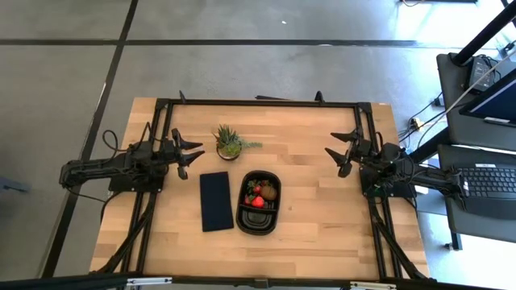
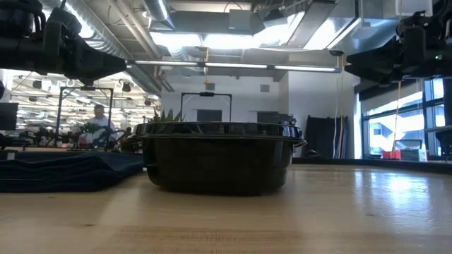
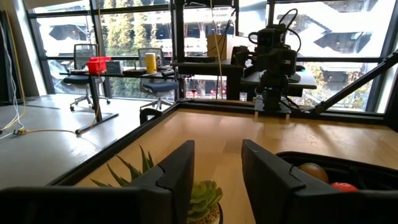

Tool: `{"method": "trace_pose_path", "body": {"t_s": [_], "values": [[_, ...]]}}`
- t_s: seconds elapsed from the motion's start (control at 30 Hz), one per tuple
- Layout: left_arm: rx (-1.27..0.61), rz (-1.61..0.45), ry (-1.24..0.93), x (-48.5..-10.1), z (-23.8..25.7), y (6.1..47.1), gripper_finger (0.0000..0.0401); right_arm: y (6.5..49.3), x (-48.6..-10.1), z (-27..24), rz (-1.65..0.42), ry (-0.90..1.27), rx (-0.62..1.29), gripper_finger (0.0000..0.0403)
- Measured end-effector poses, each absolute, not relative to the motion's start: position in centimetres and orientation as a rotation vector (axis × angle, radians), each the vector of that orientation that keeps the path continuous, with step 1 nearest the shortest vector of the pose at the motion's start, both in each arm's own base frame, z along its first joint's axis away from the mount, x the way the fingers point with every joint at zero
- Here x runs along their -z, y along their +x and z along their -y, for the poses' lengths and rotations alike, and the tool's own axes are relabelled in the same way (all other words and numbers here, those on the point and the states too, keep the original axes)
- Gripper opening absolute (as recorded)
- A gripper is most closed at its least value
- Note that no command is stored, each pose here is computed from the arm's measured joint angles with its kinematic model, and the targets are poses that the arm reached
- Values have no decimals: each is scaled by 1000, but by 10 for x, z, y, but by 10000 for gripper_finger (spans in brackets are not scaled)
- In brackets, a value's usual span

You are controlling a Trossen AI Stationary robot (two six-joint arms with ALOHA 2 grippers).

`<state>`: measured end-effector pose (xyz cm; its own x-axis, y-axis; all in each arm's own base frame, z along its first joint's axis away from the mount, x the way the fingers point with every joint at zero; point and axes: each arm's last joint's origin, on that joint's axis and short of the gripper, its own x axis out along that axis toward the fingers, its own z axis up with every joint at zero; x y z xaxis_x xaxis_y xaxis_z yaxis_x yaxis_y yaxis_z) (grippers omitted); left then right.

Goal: Pick and placing Produce into tupperware
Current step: Return to Home Position

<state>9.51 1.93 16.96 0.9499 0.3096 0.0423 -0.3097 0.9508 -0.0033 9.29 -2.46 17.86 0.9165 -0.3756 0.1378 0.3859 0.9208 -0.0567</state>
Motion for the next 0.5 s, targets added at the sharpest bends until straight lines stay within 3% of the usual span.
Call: {"method": "trace_pose_path", "body": {"t_s": [0.5], "values": [[-315,43,3,-170,-19,95,123,93,-179,25,126,-83,393,298]]}}
